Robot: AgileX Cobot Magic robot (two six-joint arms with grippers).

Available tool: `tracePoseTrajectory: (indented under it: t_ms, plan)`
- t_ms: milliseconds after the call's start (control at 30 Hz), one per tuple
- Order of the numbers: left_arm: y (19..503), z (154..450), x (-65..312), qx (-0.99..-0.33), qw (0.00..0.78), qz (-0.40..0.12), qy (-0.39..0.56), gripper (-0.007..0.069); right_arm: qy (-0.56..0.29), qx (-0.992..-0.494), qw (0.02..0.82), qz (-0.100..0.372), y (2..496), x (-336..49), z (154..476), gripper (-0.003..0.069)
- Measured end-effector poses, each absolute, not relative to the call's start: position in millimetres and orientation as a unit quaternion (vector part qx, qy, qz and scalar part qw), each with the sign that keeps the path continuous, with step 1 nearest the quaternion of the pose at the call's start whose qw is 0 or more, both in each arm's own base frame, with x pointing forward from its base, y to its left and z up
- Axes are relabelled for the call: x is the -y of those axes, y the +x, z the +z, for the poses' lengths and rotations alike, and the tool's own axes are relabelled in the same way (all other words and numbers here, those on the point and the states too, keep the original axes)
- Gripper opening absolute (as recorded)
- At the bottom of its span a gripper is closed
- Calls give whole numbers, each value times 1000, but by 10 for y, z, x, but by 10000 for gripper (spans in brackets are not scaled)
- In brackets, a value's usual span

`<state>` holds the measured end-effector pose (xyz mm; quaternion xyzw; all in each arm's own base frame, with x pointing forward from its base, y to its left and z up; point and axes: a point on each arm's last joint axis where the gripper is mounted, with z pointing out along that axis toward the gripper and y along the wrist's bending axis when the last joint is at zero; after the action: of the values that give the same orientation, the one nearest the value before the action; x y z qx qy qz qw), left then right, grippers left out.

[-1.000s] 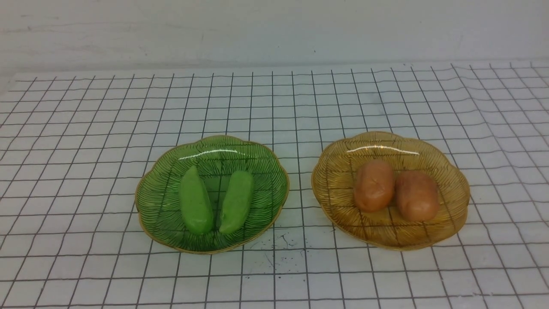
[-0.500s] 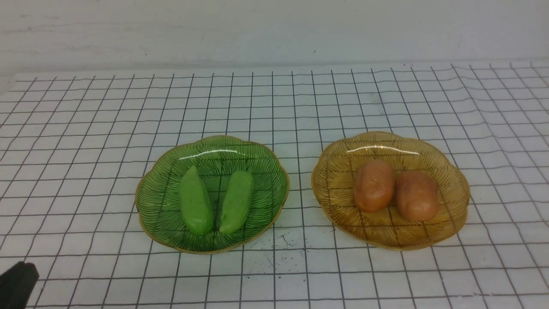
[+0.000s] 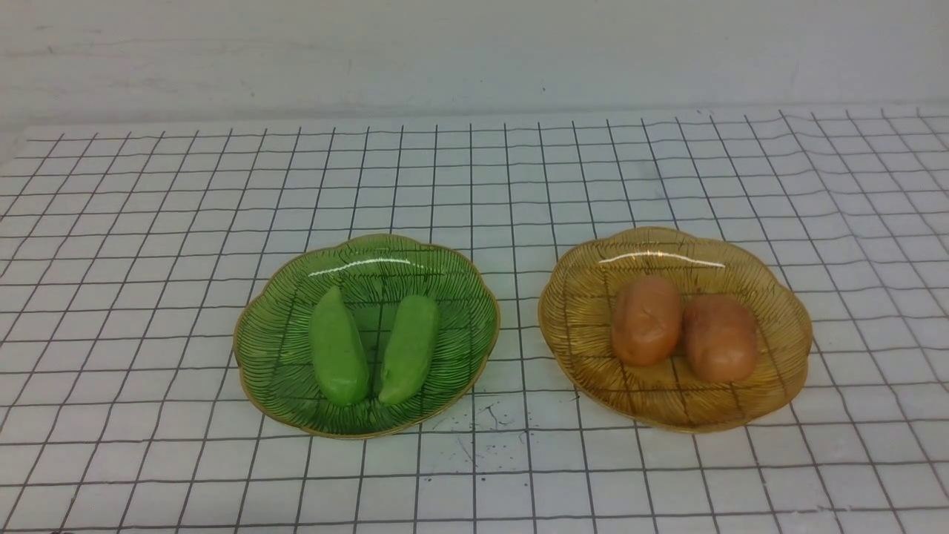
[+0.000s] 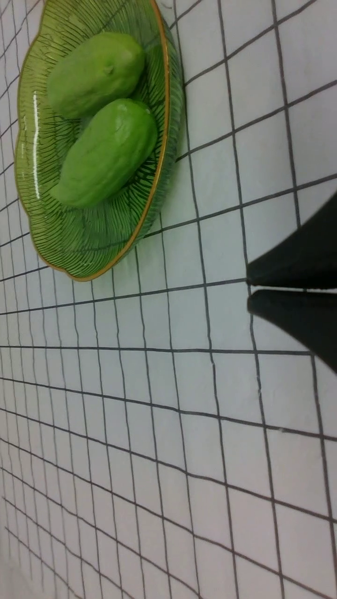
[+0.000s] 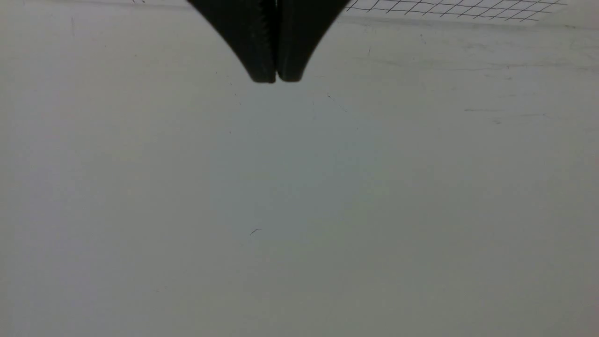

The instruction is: Put different types of vegetables on the plate.

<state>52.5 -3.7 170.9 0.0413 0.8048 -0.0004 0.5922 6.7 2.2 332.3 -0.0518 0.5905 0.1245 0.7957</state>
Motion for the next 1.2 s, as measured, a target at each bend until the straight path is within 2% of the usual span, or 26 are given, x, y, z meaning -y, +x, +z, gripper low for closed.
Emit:
tracePoseTrajectory:
  t_ms: [1033,1100,1200]
  plan:
    - [524,1705,37,-806,590,-1,41,-8,-52,-590,796,124,67,-21,3323,-15]
    - [524,1705,37,-806,590,-1,41,-8,-54,-590,797,118,68,-19,3322,-15]
    - [524,1704,37,-807,590,-1,42,-8,-72,-596,796,77,104,-8,3269,-15]
